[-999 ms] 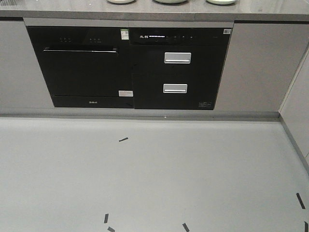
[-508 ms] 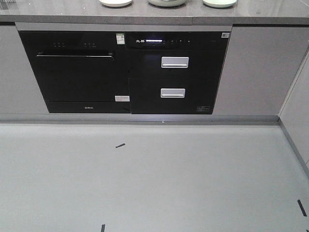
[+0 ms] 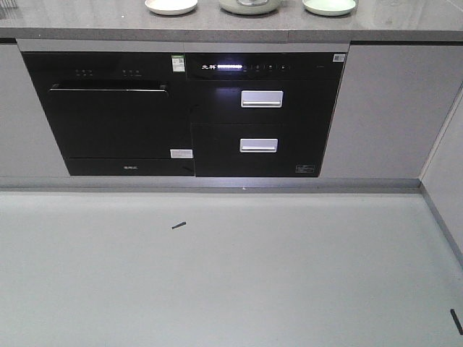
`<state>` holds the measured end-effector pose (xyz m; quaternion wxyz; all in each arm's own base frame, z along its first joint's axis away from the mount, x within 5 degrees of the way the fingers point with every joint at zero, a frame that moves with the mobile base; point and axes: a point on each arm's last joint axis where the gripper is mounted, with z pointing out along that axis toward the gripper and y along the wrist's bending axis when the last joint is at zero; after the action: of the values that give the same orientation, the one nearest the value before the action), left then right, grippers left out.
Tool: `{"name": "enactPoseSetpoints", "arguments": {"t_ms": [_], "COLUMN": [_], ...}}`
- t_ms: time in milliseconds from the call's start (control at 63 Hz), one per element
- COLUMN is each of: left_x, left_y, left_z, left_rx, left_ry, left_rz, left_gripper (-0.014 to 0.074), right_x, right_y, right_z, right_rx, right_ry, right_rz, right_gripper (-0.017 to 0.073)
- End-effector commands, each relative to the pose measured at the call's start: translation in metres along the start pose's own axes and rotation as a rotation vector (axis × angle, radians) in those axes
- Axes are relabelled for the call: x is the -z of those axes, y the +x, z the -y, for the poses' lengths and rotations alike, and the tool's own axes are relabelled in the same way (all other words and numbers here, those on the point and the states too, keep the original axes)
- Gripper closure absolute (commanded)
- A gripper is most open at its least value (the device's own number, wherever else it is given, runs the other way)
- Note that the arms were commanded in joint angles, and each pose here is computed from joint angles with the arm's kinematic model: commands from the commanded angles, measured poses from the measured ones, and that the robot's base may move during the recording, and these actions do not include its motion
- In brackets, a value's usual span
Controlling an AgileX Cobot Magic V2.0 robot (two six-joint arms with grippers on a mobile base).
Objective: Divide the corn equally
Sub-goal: 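Drive the base toward the counter with the corn pot, then drive closer and align the base facing the pot and plates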
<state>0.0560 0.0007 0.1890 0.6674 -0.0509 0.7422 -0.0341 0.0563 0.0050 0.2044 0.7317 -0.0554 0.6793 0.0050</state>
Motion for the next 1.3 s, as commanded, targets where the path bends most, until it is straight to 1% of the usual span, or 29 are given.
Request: {"name": "enactPoseSetpoints", "arguments": {"t_ms": [0, 1285], "left_x": [0.0032, 0.0032], "left_y": [-0.0145, -0.0145], "left_z": [0.0016, 0.0016], "left_rx": [0.01, 0.01], "left_ry": [0.011, 0.011], "left_rz": [0.107, 0.107], "left_gripper": [0.0599, 0.0599], "right_x": [0.0005, 0.0005], "right_y": [-0.0015, -0.0015], "right_z": [0.0002, 0.0002], "right_rx": [0.016, 0.016], "right_ry": [0.01, 0.01], "right_rz": [0.071, 0.071], "right_gripper": [0.0564, 0.0564]}}
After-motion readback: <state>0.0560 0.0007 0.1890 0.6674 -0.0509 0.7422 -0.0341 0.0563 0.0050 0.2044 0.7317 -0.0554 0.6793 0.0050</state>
